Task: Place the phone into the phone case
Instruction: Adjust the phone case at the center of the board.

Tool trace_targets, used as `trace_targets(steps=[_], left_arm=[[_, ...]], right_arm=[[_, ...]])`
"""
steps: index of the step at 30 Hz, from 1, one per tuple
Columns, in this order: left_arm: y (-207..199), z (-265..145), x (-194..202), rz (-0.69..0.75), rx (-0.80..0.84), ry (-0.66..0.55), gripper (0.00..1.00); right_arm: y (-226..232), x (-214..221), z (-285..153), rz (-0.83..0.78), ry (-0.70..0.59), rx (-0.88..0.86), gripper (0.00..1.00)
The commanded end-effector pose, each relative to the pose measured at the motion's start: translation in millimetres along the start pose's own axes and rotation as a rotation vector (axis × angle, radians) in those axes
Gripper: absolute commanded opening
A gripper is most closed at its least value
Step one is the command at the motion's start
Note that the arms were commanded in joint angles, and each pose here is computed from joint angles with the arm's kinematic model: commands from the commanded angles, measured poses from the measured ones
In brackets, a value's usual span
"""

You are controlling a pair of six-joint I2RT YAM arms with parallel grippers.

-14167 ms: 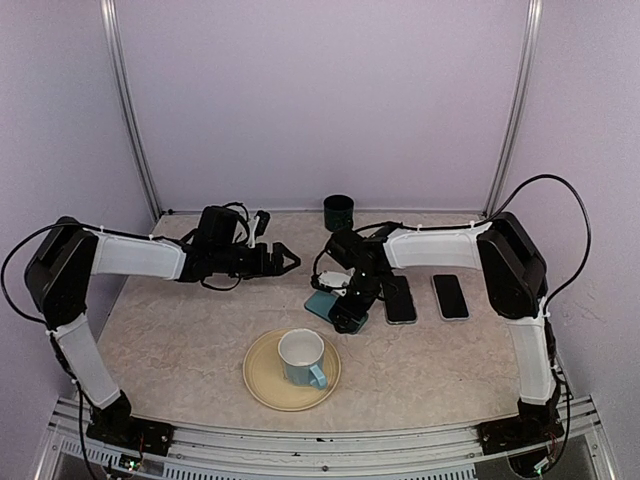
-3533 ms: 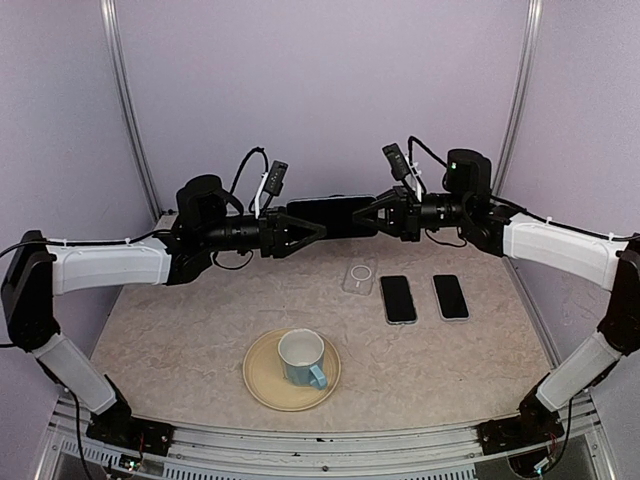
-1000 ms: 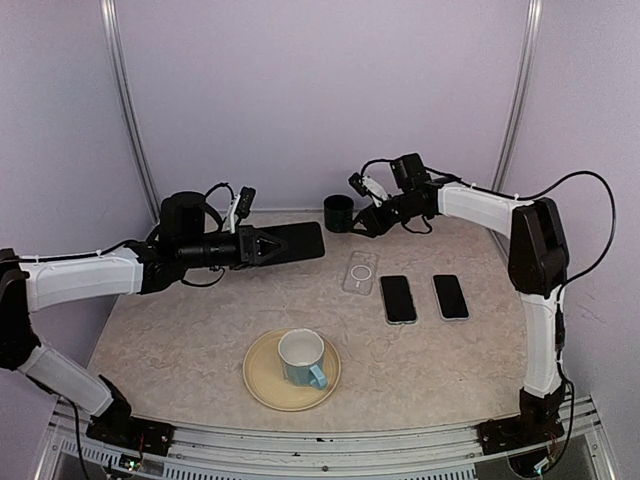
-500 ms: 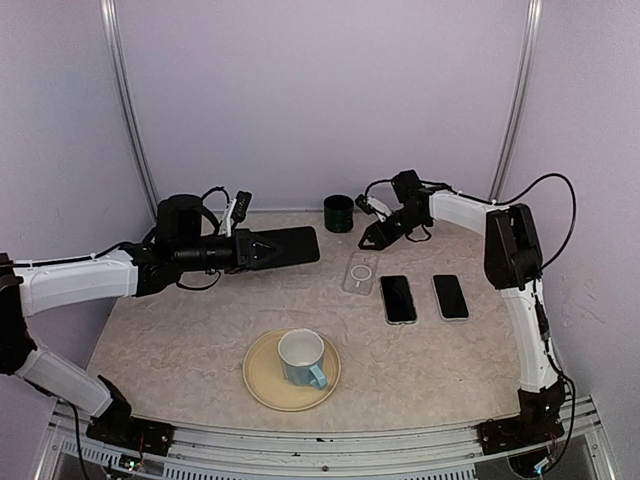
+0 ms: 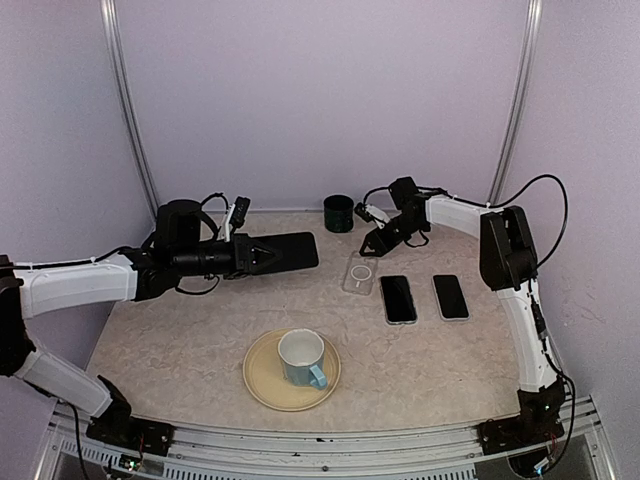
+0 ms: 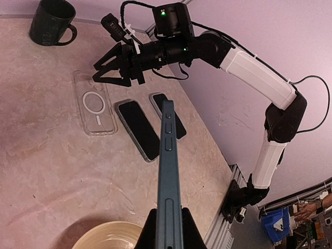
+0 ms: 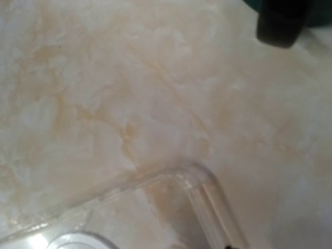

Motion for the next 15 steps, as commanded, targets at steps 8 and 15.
trace_targets(steps=[8,15], left_arm=[[-16.2,-5.0,-6.5,0.026,0.097,-0.035,0.0],[-16.6,-2.0,-7.1,0.016,0.111,-0.024,0.0]], right_arm=[[-11.6,5.3,12.6,-0.002,0.004,0.053,0.47],[-18.8,11.0,15.4,0.029,-0.001,0.061,0.44]])
Point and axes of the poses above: each gripper's point midway between its finger pads, its own z axis out along the fingers, its own y axis along the line the jaws close on, x = y × z, the point moved 8 cm from there along -z, back along the fingers, and after that the axes turned 11 degrees about -z, right-handed, at the moved point
